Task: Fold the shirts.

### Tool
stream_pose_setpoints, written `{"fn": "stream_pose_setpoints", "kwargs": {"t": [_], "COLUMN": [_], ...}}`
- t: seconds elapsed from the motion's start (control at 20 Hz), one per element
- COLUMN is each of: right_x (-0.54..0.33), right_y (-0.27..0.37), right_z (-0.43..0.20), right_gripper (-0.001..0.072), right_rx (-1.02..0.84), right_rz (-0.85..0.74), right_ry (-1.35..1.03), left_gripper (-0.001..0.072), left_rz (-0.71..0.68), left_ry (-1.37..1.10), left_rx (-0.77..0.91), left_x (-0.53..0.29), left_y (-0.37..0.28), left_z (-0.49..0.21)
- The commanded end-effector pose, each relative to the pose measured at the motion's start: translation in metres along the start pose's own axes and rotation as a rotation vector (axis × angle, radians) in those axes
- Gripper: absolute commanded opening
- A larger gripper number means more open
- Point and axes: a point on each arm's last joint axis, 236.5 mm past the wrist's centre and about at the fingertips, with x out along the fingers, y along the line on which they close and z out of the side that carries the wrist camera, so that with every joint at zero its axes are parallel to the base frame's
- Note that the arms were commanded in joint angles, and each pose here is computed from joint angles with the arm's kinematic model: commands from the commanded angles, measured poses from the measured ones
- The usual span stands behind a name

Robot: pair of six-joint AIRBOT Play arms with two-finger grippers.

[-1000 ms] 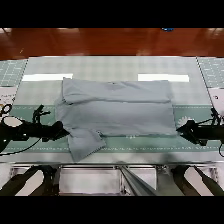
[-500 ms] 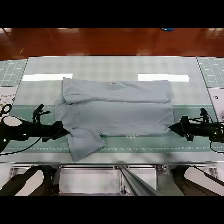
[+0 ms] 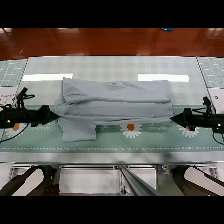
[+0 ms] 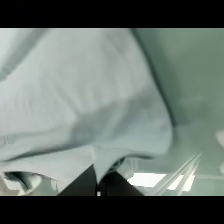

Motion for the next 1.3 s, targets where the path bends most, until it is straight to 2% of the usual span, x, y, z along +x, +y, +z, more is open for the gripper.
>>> {"fn": "stream_pose_setpoints", "kwargs": {"t": [0.0,0.2,0.55,0.85,1.0,1.05,1.1,1.15,1.25], "right_x": [0.000,0.003,0.024,0.037,0.048,0.052,0.052,0.052,0.039], "right_y": [0.031,0.058,0.079,0.075,0.071,0.071,0.071,0.070,0.069], "right_z": [0.040,0.084,0.152,0.186,0.192,0.195,0.200,0.203,0.207], "right_gripper": [0.0025,0.0025,0.0025,0.0025,0.0026,0.0106,0.0306,0.0416,0.0416], "right_rx": [-0.111,-0.212,-0.210,-0.211,-0.183,-0.164,-0.144,-0.127,-0.105], "right_rz": [-0.069,-0.157,-0.140,-0.138,-0.117,-0.102,-0.101,-0.102,-0.102], "right_ry": [-0.061,-0.062,-0.082,-0.091,-0.087,-0.097,-0.117,-0.132,-0.135], "left_gripper": [0.0013,0.0013,0.0012,0.0012,0.0017,0.0154,0.0445,0.0511,0.0510], "left_rz": [-0.033,-0.057,-0.074,-0.087,-0.086,-0.084,-0.079,-0.061,0.004], "left_ry": [-0.044,-0.037,0.012,-0.016,0.007,0.019,0.043,0.057,0.086], "left_rx": [0.039,0.032,0.027,0.045,0.051,0.047,0.045,0.050,-0.020], "left_x": [-0.007,0.004,0.053,0.071,0.084,0.090,0.094,0.094,0.080], "left_y": [-0.021,-0.029,-0.042,-0.052,-0.050,-0.048,-0.045,-0.039,-0.019], "left_z": [0.045,0.092,0.160,0.210,0.210,0.208,0.202,0.199,0.196]}}
